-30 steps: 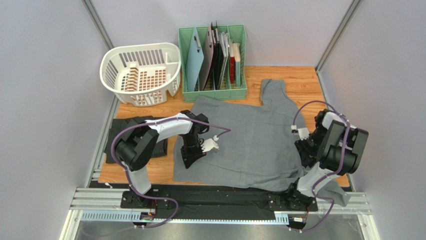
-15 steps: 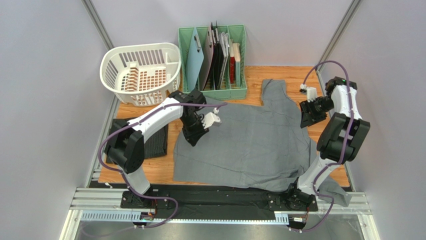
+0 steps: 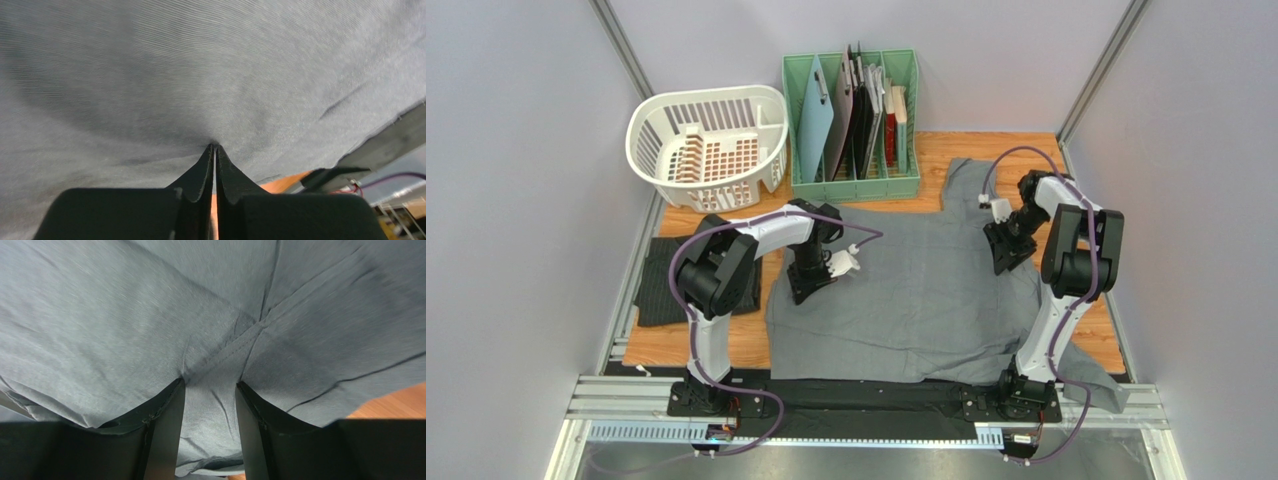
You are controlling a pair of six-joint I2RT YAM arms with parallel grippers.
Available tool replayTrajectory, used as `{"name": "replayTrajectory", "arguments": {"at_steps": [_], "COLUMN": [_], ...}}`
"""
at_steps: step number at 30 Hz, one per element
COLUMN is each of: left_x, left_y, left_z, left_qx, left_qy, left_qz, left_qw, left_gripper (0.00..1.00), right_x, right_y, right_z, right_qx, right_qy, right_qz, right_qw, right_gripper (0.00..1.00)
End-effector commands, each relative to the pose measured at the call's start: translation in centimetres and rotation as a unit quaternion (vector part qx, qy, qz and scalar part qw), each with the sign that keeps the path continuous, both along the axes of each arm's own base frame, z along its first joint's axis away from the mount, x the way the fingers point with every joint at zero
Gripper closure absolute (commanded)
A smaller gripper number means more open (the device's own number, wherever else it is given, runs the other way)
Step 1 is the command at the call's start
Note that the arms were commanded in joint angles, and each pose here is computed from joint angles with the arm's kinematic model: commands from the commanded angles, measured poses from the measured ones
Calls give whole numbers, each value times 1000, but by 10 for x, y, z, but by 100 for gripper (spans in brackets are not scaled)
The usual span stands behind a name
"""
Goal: Fold and stack the long sleeve shirts
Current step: Flatten the shirt out, then fold the shirt
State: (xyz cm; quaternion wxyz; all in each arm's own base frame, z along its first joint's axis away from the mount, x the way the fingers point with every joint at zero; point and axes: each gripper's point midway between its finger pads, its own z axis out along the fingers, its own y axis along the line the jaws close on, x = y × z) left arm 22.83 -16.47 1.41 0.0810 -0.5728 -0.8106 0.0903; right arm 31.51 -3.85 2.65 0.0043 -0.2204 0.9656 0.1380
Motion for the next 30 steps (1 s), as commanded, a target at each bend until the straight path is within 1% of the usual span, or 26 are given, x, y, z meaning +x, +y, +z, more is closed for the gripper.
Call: {"name": "replayTrajectory", "arguments": {"at_steps": [1, 2, 4, 6, 8, 9, 10, 12, 13, 14, 15, 16, 17, 18, 19, 20, 21, 22, 23, 24, 25, 26, 27, 28, 29, 30], "left_x": [-49, -64, -79, -93, -95, -92, -87, -69, -55, -28, -10, 11, 43, 61, 79, 107, 122, 134, 154, 163, 174, 178, 184, 184, 186, 190], "left_y": [13, 19, 16, 20, 20, 18, 14, 1, -4, -14, -17, -15, -23, -25, -23, -31, -33, -35, -42, -44, -50, -53, -55, -59, -60, -60], "left_z": [12, 11, 15, 17, 19, 24, 29, 53, 66, 84, 95, 103, 121, 126, 133, 148, 150, 155, 162, 160, 164, 164, 160, 162, 159, 152], "left_qx": [-2, 4, -7, -8, -14, -25, -50, -105, -150, -184, -205, -221, -247, -258, -270, -293, -303, -322, -344, -350, -369, -376, -380, -390, -390, -386], "left_qy": [51, 69, 81, 98, 101, 95, 99, 91, 90, 53, 28, 1, -51, -75, -98, -141, -157, -168, -201, -217, -237, -243, -255, -257, -263, -276], "left_qz": [-25, -27, -34, -32, -25, -19, 2, 28, 59, 69, 83, 103, 110, 119, 133, 153, 163, 169, 162, 154, 129, 112, 70, 42, 10, -39], "left_qw": [998, 997, 996, 995, 994, 995, 994, 990, 983, 979, 975, 970, 961, 956, 949, 933, 926, 917, 903, 898, 889, 887, 886, 883, 882, 879], "left_gripper": [93, 93, 94, 94, 93, 93, 91, 86, 80, 77, 74, 71, 69, 68, 66, 66, 66, 65, 63, 62, 62, 62, 61, 59, 59, 59], "right_x": [-8, -19, -31, -52, -65, -74, -76, -66, -55, -46, -38, -10, 1, 14, 34, 46, 57, 66, 79, 92, 99, 104, 112, 116, 119, 124], "right_y": [7, 11, 20, 28, 33, 34, 36, 33, 35, 33, 27, 25, 23, 16, 14, 11, 4, 2, -3, -12, -16, -20, -25, -28, -30, -32], "right_z": [-11, -15, -17, -15, -10, -2, 4, 23, 34, 43, 51, 67, 72, 81, 97, 96, 101, 103, 106, 107, 108, 105, 104, 102, 100, 95], "right_qx": [-28, -25, -18, -8, 8, 14, 26, 41, 53, 59, 66, 77, 84, 88, 97, 103, 105, 111, 108, 103, 102, 100, 96, 93, 89, 87], "right_qy": [-7, 3, 12, 34, 45, 53, 50, 29, 9, -2, -9, -47, -57, -70, -102, -107, -115, -125, -140, -164, -169, -174, -188, -189, -192, -195], "right_qz": [45, 54, 80, 99, 113, 117, 119, 110, 101, 87, 64, 47, 32, -2, -17, -33, -68, -84, -101, -117, -143, -152, -159, -168, -172, -176], "right_qw": [999, 998, 997, 994, 993, 992, 991, 993, 993, 994, 996, 995, 994, 994, 990, 988, 985, 982, 979, 974, 970, 968, 964, 963, 962, 961], "right_gripper": [53, 53, 53, 53, 55, 55, 55, 55, 55, 54, 54, 54, 53, 53, 53, 53, 53, 52, 51, 51, 50, 49, 48, 48, 47, 47]}}
